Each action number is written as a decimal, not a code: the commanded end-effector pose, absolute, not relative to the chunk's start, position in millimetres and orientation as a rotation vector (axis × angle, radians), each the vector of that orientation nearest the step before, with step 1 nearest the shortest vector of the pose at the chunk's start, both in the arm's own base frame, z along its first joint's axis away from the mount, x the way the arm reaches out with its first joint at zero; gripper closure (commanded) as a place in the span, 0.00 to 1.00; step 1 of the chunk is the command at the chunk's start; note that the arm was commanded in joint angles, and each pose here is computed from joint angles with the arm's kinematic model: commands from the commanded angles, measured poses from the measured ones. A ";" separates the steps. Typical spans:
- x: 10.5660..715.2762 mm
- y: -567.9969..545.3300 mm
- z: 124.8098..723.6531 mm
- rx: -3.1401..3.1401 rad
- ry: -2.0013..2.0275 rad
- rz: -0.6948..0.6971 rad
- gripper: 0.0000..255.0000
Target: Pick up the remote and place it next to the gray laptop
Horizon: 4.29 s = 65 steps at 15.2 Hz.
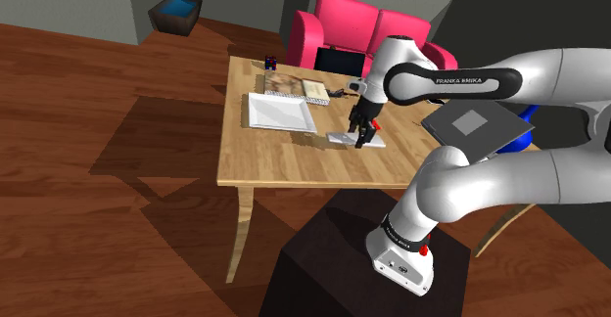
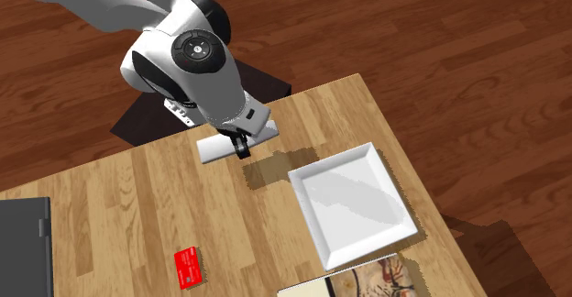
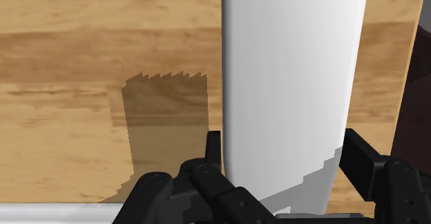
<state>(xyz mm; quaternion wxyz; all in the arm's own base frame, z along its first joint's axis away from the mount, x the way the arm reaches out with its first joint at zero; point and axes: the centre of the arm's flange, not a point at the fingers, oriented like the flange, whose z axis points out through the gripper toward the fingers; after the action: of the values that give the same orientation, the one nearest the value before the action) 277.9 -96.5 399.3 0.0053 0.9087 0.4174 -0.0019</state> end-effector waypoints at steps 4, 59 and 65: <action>277.3 -96.0 427.8 2.845 1.307 -0.006 1.00; 194.8 -276.0 638.0 2.845 1.307 -0.006 1.00; 161.8 -348.0 638.4 2.845 1.307 -0.006 1.00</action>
<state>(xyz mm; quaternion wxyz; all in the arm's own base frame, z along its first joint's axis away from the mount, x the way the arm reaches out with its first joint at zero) 165.8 -334.8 637.4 0.0050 0.9089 0.4170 -0.0013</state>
